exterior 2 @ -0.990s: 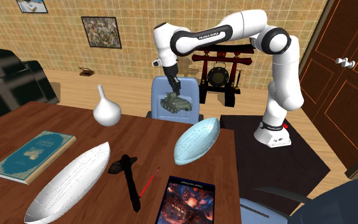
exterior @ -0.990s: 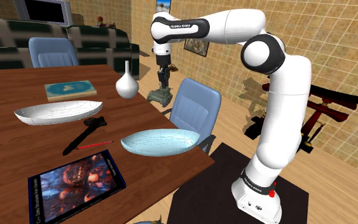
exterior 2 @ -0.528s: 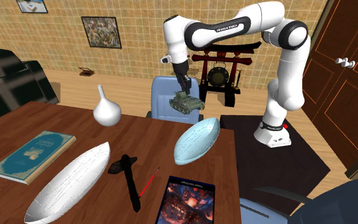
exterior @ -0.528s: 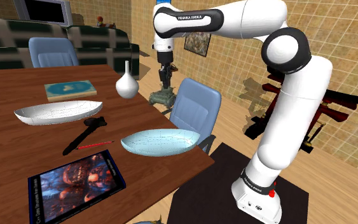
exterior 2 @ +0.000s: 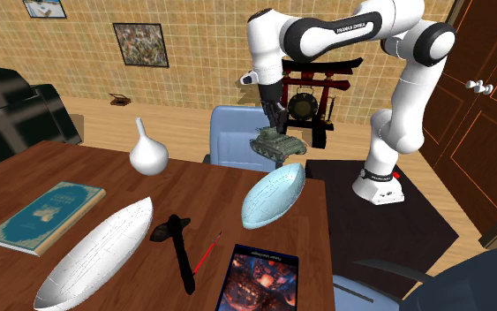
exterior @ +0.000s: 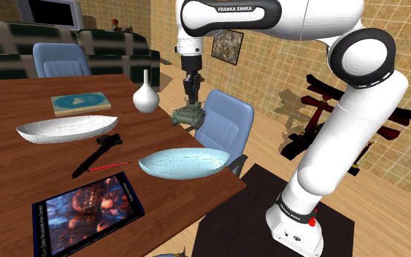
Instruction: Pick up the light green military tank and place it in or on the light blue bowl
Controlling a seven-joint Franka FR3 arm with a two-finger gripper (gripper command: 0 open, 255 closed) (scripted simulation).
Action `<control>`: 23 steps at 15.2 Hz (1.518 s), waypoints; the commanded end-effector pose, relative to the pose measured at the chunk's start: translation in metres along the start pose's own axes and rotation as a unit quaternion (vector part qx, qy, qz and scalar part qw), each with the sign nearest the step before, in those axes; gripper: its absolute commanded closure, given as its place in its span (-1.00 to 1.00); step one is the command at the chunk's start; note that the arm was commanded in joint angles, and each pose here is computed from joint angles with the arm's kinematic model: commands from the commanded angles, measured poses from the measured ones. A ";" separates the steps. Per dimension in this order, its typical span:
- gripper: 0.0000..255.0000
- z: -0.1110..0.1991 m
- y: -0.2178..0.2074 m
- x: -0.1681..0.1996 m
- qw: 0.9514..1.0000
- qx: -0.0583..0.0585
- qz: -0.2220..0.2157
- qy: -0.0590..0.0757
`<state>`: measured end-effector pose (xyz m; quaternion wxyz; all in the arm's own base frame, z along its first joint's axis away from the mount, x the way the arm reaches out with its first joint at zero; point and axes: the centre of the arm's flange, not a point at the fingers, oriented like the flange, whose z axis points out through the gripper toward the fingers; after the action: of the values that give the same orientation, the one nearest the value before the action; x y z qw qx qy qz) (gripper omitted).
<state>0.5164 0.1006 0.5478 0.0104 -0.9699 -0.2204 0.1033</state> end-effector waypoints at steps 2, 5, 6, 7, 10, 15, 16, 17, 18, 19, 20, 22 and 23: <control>1.00 0.014 -0.001 0.003 1.000 0.000 0.000 0.001; 1.00 0.030 0.000 0.006 1.000 0.000 0.000 0.001; 1.00 0.035 0.000 0.007 1.000 0.000 0.000 0.001; 1.00 0.040 0.000 0.008 1.000 0.000 0.000 0.001; 1.00 0.055 0.001 0.011 1.000 0.000 0.000 0.001; 1.00 0.081 0.003 0.016 1.000 0.000 0.000 0.001; 1.00 0.086 0.004 0.017 1.000 0.000 0.000 0.001; 1.00 0.092 0.004 0.018 1.000 0.000 0.000 0.001; 1.00 0.097 0.004 0.019 1.000 0.000 0.000 0.001; 1.00 0.102 0.005 0.020 1.000 0.000 0.000 0.001; 1.00 0.107 0.005 0.021 1.000 0.000 0.000 0.001; 1.00 0.117 0.006 0.023 1.000 0.000 0.000 0.001; 1.00 0.124 0.006 0.025 1.000 0.000 0.000 0.001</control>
<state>0.5157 0.1024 0.4268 0.0104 -0.9699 -0.2201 0.1037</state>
